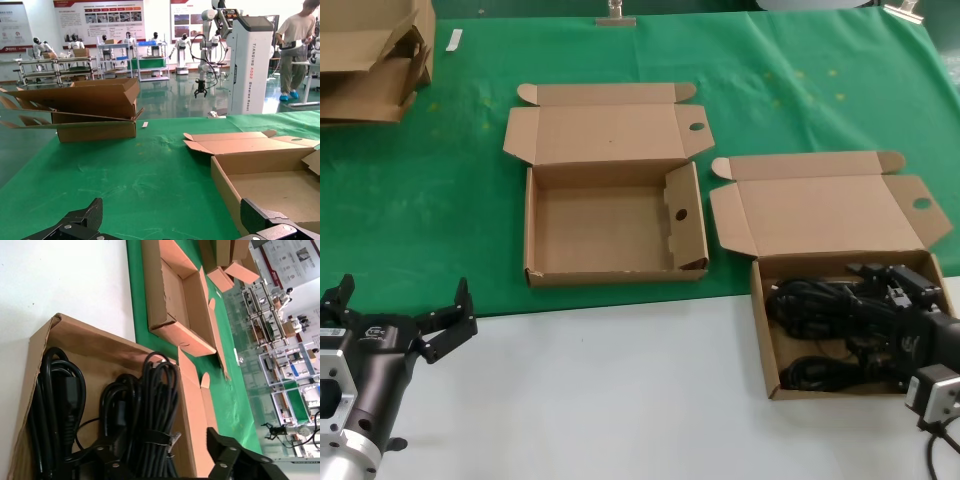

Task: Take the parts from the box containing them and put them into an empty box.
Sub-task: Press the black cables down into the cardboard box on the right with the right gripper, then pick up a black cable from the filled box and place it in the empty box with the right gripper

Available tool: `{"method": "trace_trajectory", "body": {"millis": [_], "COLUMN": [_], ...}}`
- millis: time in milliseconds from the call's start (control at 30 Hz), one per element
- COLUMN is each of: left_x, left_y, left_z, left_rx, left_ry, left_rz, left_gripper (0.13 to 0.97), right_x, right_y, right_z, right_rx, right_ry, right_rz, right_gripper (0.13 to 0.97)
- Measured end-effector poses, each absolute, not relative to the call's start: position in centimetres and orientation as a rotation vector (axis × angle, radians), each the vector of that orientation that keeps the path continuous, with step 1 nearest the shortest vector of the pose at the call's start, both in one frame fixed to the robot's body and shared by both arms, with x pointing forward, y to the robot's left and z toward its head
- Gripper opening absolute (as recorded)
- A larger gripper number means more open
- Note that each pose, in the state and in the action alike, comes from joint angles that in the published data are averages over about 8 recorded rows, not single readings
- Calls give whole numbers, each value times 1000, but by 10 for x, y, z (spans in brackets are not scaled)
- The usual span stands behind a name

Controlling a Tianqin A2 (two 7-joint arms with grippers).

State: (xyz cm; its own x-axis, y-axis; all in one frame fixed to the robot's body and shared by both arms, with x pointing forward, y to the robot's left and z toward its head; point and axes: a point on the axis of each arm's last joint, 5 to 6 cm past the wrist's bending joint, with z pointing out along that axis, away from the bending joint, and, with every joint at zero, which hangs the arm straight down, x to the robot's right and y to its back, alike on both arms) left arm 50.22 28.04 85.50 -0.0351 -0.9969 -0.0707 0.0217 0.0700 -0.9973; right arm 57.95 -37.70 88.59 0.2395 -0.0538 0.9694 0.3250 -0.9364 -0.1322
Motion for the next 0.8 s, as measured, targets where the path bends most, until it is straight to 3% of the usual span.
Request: {"method": "trace_trajectory", "body": {"millis": [167,433,800], "left_x": [502,502,502], "left_y": [280,280,280], "left_z": [855,855,855], "left_rx": [-1125,-1125,-1125], "left_ry": [1253,1253,1253], "left_rz": [-1193,-1193,-1193], "left_gripper": [966,966,966], "right_x": [580,580,577], "right_y": [-375,-373,-375], "right_z": [885,884,883], "right_rx": [-2217,-2220,-2218], "right_ry": [-237,-213,-185], "right_rz": [-1735,-1719,-1711], "right_gripper": [627,414,256]}}
